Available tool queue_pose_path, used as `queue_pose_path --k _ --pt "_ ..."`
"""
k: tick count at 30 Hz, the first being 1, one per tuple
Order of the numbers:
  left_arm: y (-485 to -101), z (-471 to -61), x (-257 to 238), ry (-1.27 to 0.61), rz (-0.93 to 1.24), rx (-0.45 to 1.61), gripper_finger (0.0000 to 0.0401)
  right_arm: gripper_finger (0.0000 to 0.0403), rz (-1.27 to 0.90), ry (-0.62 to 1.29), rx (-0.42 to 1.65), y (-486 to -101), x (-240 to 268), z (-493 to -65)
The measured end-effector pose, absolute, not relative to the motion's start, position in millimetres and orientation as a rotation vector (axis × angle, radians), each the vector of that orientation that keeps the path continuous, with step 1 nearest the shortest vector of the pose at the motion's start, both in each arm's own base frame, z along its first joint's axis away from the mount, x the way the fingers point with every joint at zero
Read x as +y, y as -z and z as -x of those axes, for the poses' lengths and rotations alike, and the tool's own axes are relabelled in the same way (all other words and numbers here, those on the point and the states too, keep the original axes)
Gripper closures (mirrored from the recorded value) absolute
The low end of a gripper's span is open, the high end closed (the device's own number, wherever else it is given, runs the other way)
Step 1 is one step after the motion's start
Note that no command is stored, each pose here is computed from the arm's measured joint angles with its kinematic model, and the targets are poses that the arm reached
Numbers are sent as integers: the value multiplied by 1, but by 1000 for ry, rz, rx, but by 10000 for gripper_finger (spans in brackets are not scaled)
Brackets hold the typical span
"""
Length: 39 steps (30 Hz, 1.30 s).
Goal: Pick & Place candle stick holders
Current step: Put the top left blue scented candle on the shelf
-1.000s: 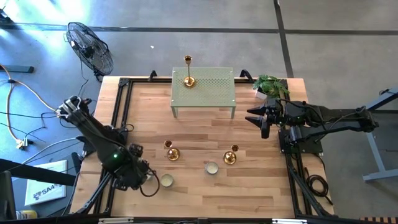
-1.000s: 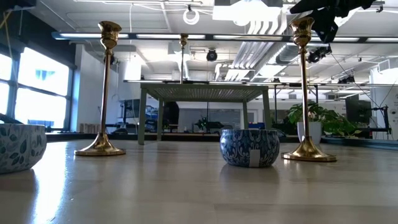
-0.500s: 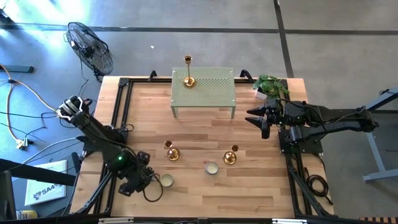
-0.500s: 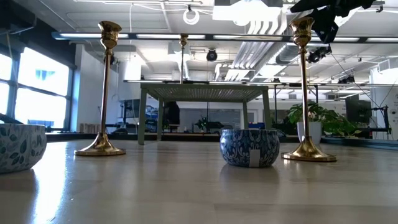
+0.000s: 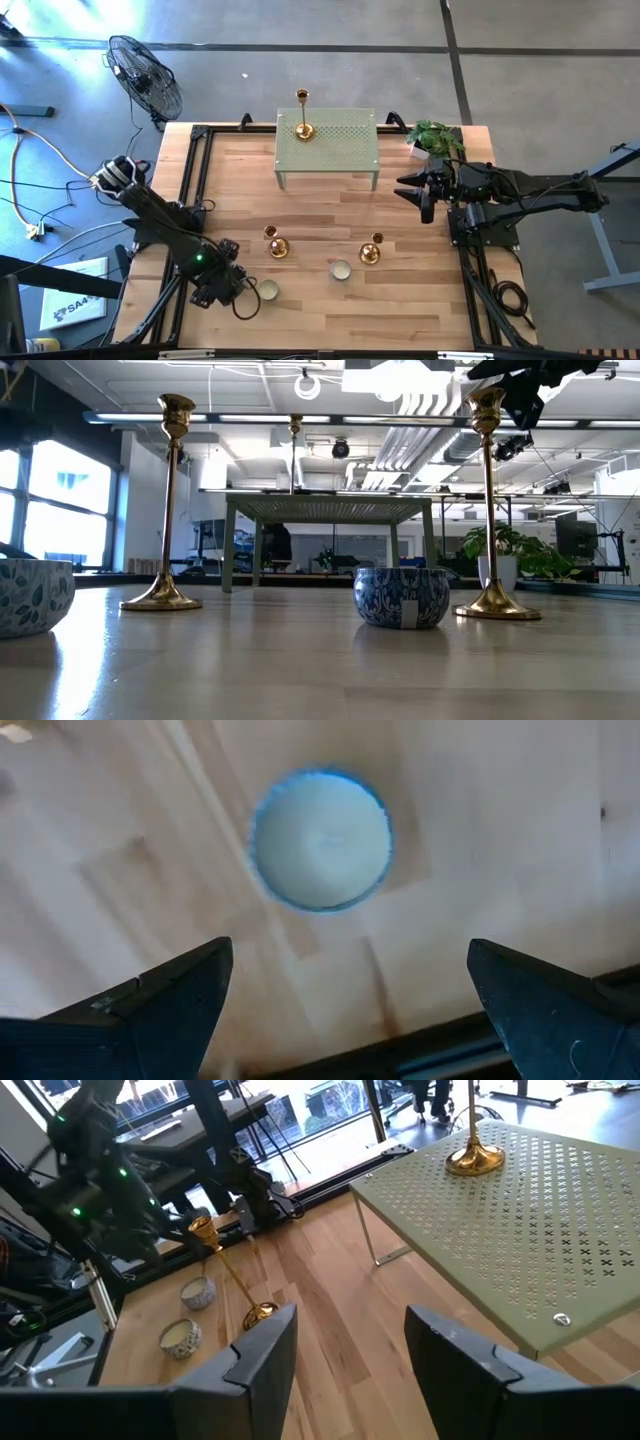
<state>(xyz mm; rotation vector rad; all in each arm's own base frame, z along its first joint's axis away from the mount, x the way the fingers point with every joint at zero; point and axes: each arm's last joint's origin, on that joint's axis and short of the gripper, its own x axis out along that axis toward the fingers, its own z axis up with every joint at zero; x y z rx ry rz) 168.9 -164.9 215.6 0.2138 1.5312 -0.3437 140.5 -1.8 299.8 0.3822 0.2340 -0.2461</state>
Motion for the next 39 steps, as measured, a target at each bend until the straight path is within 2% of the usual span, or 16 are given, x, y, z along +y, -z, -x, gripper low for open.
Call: queue_pose_path --k 4,9,13,19,25,29,33,39 --pt "-205 -169 -168 402 -144 1525 3 221 -382 246 234 -300 -2 -140" --pt "-206 -176 -172 404 -158 1413 3 222 -382 246 234 -300 -2 -140" --pt "-196 -176 -169 348 -240 1457 3 222 -379 245 235 -300 -2 -140" --pt "-175 -179 -173 325 -251 1510 3 222 -379 245 235 -300 -2 -140" --pt "-170 -187 -179 306 -221 1447 3 222 -378 250 233 -300 -2 -140" --pt "-171 -191 -183 333 -195 1402 3 222 -378 252 233 -300 -2 -140" --pt "-169 -189 -184 432 -209 1442 3 222 -380 245 235 -300 -2 -140" --pt "-160 -191 -185 408 -212 1475 3 222 -381 234 237 -300 -1 -141"
